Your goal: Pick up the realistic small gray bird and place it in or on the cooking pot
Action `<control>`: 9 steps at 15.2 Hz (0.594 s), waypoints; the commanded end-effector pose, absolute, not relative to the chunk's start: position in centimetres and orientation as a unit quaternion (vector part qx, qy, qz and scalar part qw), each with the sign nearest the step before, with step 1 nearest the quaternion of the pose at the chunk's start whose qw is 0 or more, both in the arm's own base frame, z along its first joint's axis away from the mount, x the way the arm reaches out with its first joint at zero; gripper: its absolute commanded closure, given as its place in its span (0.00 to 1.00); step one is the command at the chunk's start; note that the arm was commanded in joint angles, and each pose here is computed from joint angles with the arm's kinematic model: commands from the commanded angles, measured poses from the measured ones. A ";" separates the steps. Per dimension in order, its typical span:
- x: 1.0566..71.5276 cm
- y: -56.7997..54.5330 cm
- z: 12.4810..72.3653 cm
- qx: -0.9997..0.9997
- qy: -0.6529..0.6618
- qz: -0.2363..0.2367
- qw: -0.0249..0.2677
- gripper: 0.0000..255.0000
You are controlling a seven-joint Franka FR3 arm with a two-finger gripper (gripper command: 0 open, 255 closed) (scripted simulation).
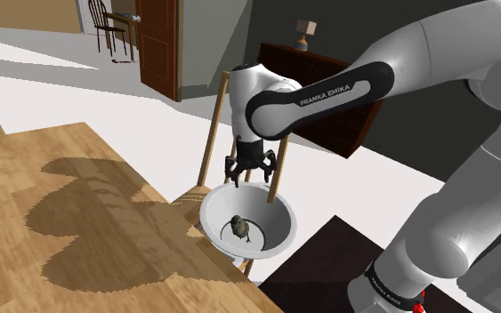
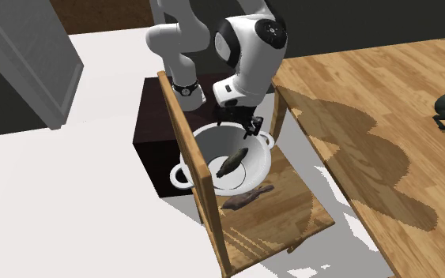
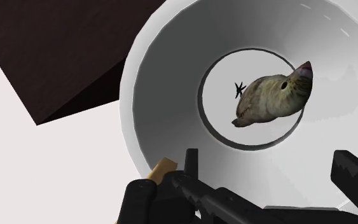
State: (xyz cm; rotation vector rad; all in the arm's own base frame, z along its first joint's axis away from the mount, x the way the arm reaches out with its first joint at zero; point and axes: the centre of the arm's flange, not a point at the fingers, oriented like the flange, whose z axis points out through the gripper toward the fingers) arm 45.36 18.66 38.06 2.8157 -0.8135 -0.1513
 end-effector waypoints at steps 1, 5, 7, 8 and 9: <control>45.7 18.9 40.4 0.954 -0.276 -0.052 0.104 0.00; 45.9 19.1 41.4 0.954 -0.276 -0.052 0.104 0.00; 45.9 19.1 41.4 0.954 -0.276 -0.052 0.104 0.00; 45.9 19.1 41.4 0.954 -0.276 -0.052 0.104 0.00; 45.9 19.1 41.4 0.954 -0.276 -0.052 0.104 0.00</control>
